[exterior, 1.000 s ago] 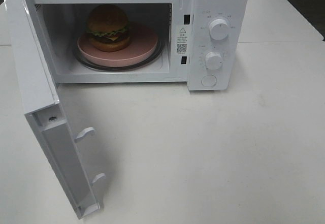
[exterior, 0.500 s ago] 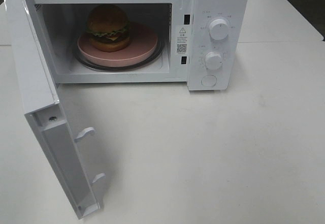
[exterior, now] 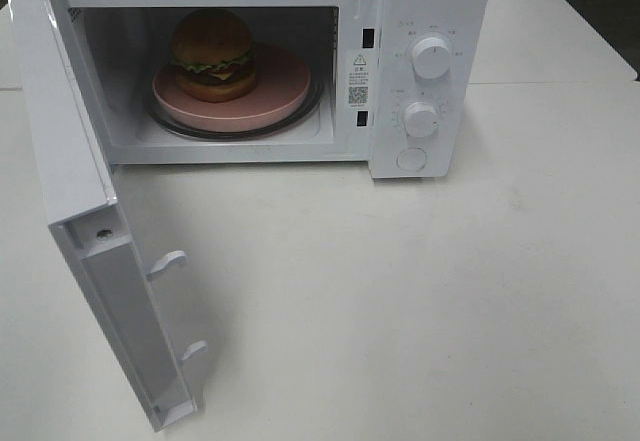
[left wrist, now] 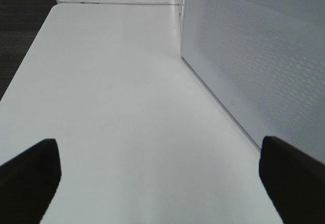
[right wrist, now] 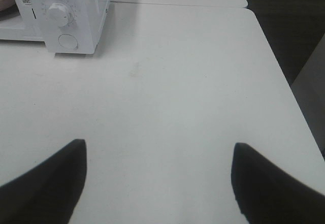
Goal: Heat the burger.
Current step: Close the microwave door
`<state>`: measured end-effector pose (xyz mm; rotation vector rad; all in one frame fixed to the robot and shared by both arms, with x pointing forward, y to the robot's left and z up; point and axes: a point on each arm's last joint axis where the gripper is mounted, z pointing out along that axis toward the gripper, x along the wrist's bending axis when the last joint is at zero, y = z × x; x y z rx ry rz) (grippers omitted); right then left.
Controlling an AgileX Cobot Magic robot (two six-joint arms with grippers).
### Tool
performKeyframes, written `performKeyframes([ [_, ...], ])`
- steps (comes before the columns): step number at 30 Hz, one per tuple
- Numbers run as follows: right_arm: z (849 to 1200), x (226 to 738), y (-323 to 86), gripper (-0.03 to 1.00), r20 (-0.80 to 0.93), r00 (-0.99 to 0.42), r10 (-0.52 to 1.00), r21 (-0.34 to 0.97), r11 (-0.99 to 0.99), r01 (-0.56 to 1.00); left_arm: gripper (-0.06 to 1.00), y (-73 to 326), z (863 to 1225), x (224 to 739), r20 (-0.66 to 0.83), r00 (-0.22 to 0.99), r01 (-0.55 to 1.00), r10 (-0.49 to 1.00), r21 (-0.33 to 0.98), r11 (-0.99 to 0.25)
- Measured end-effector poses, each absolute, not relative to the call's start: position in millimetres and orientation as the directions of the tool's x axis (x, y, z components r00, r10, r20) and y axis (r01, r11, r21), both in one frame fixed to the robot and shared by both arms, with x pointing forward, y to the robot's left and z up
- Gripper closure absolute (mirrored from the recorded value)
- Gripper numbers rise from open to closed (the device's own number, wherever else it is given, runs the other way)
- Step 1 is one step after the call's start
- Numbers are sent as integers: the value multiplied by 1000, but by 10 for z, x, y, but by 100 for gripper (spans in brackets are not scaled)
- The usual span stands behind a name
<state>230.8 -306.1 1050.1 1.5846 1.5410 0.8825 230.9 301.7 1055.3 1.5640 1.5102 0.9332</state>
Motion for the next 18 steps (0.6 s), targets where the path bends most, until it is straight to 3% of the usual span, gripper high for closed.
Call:
performKeyframes([
  [18,10501,2308,-3061,21,-21,40,999,873,-1,487,-4,3017,10553,2309,0,35,447,999,894,-16],
])
